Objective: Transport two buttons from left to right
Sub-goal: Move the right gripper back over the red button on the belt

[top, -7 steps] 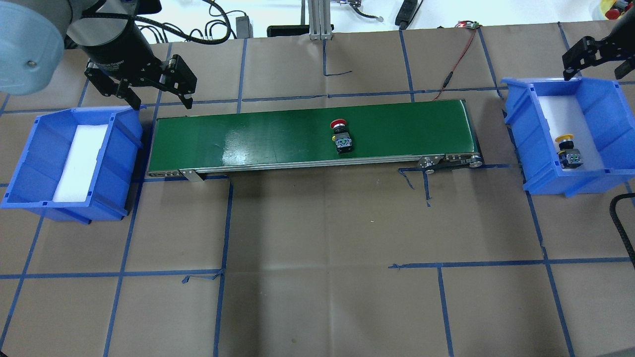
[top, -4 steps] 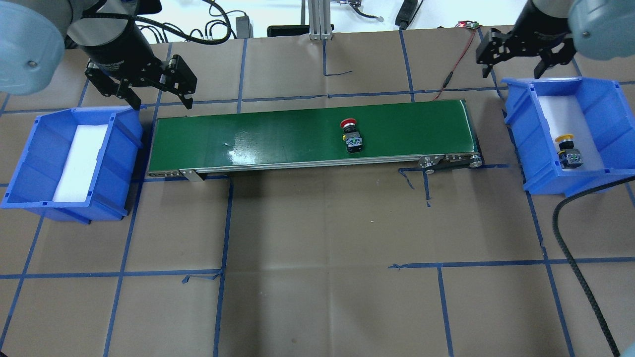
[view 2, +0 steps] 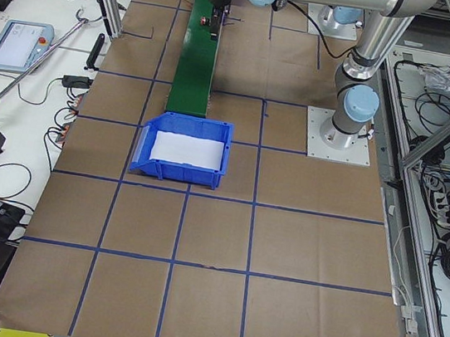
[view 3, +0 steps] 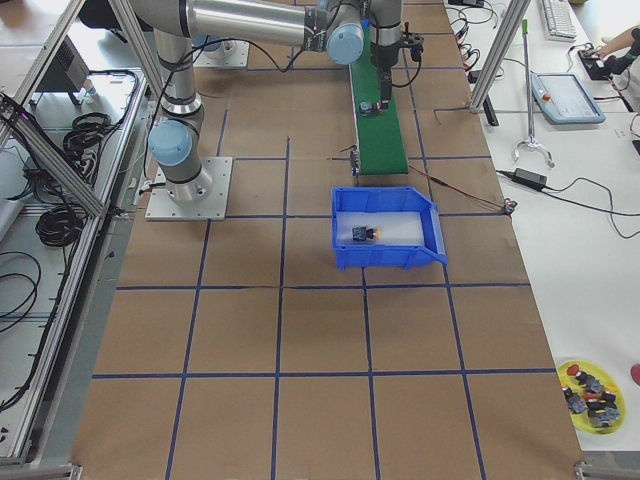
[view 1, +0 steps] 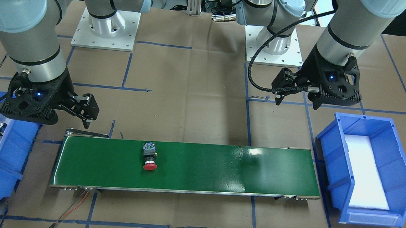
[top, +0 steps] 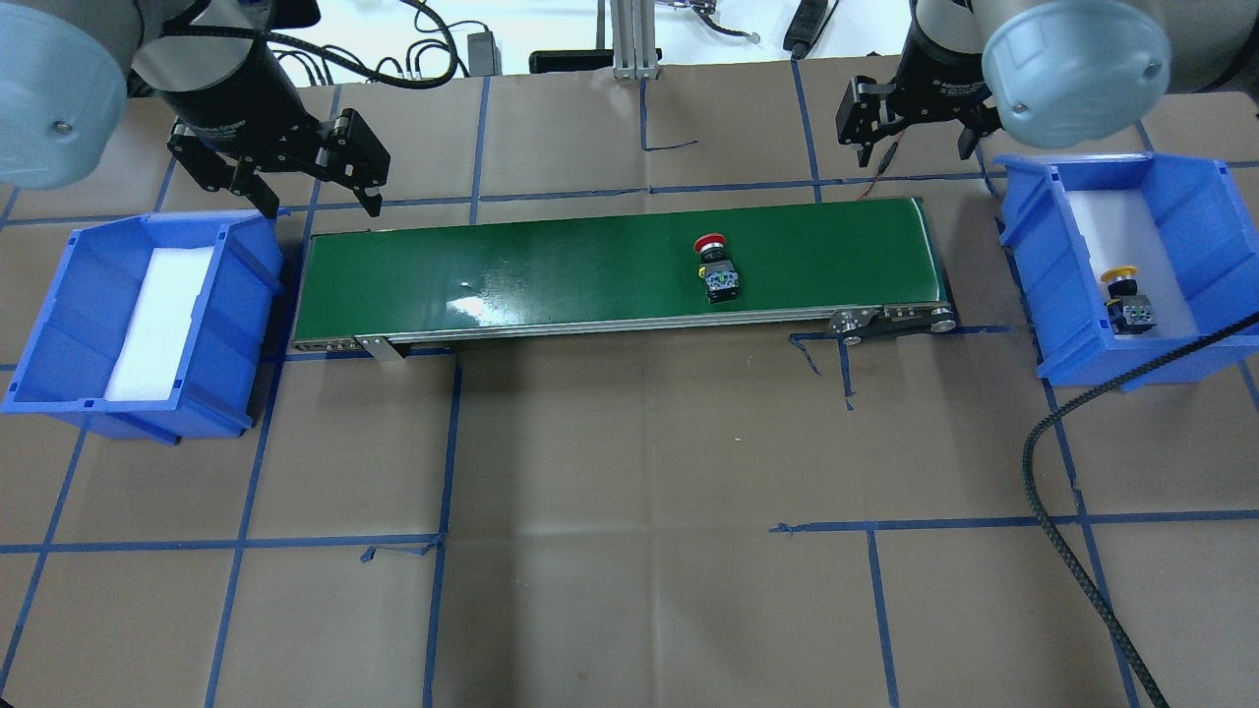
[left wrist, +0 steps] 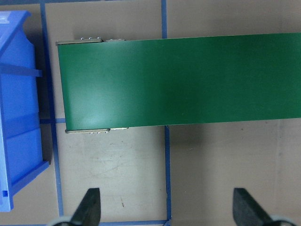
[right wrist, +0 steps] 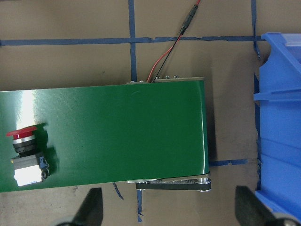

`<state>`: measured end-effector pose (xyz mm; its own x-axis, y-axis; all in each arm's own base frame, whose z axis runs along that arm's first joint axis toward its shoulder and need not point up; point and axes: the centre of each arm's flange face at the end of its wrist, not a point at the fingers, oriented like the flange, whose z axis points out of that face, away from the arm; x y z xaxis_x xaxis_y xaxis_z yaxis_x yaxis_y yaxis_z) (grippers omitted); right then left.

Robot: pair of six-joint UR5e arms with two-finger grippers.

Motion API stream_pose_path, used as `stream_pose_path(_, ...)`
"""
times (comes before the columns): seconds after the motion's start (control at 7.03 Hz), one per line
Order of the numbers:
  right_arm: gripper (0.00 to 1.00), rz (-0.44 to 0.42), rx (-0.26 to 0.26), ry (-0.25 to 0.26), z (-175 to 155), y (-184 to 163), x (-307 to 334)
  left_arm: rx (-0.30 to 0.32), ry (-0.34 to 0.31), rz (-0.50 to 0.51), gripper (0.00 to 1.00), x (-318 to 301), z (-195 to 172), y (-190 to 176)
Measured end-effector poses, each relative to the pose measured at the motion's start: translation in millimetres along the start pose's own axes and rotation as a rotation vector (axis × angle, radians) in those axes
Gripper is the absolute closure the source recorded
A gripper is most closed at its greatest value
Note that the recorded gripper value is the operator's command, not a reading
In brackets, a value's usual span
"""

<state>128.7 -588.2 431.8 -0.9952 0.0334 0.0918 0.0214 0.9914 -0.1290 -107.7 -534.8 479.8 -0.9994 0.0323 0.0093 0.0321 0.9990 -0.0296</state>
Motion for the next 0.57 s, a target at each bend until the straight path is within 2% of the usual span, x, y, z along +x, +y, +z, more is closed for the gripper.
stream_pose_path(0.57, 0.01, -0.005, -0.021, -0.004, 26, -7, -6, -0.001, 0.0, 0.001, 0.0, 0, 0, 0)
